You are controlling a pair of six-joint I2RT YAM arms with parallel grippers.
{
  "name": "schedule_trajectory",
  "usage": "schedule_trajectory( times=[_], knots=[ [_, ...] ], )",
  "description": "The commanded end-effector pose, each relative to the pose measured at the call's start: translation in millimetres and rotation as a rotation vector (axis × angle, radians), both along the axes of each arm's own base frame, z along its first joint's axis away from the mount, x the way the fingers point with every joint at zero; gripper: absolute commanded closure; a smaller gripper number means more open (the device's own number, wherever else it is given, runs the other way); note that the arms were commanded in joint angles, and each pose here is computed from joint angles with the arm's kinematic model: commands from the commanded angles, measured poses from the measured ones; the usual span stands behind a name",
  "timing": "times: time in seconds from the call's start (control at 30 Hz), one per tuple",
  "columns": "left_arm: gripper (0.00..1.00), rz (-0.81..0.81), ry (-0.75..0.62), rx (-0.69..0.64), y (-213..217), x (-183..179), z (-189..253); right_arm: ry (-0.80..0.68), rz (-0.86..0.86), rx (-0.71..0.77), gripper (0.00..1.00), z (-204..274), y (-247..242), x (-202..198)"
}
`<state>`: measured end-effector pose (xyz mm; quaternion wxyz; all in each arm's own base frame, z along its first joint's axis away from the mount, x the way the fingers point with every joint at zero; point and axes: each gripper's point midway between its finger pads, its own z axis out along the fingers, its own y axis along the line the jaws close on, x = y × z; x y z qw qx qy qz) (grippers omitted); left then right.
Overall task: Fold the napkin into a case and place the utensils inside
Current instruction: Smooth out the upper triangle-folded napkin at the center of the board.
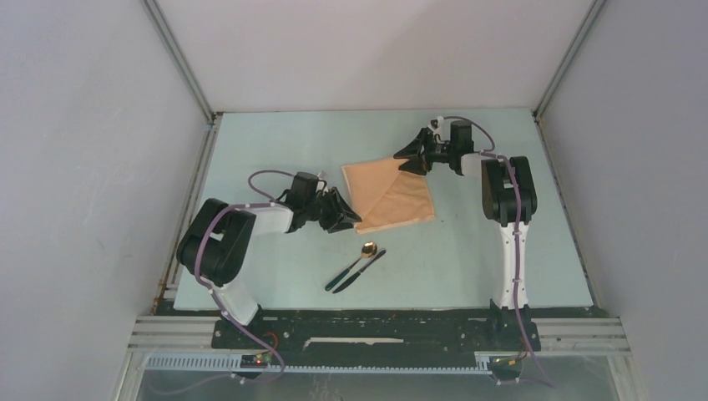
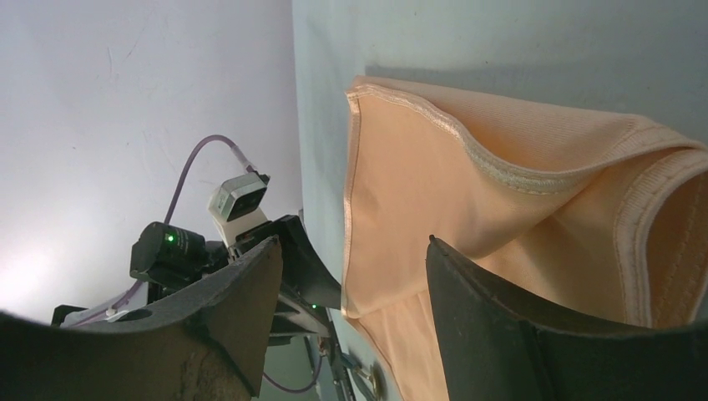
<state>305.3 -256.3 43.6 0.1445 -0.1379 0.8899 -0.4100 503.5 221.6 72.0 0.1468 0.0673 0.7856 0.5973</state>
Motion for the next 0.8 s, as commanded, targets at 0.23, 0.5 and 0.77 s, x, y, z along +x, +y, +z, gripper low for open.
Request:
schedule_trajectory(
  times=[0.23,0.5,0.77],
  knots=[
    [0.52,-0.016,-0.072,-0.022,-14,6,16,-0.048,0.007,0.024,0.28,15,2,4],
    [0.52,-0.014,-0.087,0.003,-12,12,21,-0.048,0.01,0.029,0.28,17,3,2],
    [0.52,-0.012,-0.099,-0.002,-14,14,27,-0.049,0.014,0.035,0.28,18,4,3]
  ],
)
